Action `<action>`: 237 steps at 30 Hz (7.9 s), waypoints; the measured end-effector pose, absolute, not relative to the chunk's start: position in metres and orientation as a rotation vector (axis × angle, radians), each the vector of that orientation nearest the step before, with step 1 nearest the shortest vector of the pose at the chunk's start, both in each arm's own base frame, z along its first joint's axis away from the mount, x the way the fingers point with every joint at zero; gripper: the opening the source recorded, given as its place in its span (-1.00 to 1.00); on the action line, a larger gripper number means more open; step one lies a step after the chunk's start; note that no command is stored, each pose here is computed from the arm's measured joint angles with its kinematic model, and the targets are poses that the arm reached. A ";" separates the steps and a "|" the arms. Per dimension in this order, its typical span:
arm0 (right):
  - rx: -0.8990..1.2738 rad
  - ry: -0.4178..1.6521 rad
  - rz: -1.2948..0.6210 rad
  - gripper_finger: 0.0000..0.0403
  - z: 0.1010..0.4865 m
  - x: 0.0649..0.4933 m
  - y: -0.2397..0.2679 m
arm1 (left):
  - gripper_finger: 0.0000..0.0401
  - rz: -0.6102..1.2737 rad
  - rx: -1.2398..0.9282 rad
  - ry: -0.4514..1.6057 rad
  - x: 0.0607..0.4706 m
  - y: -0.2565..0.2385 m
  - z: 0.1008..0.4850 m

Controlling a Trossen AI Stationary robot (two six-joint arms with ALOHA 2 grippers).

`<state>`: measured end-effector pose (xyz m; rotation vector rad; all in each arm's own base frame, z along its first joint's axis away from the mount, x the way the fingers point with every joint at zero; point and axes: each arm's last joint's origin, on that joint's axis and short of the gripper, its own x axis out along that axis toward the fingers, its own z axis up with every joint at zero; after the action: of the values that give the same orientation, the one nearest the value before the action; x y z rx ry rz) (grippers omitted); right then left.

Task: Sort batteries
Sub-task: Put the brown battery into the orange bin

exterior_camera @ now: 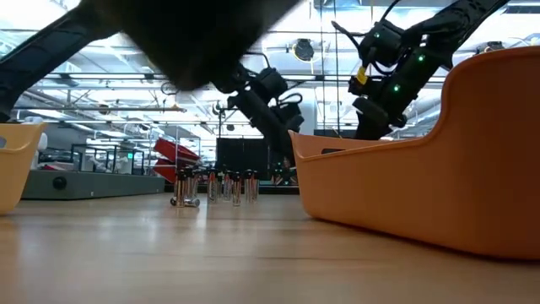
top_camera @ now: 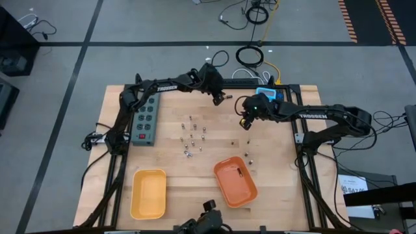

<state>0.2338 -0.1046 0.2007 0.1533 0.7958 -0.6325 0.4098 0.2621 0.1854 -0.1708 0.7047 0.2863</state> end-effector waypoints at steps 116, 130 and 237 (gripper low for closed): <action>-0.030 0.958 -0.405 -0.59 0.226 0.221 -0.259 | -0.99 0.381 0.099 0.344 0.378 0.095 0.266; -0.090 1.028 -0.489 -0.59 0.214 0.201 -0.350 | -0.95 0.439 0.049 0.383 0.340 0.057 0.221; -0.351 1.170 -0.075 -0.03 0.136 0.277 -0.283 | -0.93 0.619 0.053 0.293 0.259 0.035 0.232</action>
<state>0.2766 -0.2833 0.1358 -0.3507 1.1704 -0.0747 0.2593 0.0348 0.2317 0.0526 0.2930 0.6195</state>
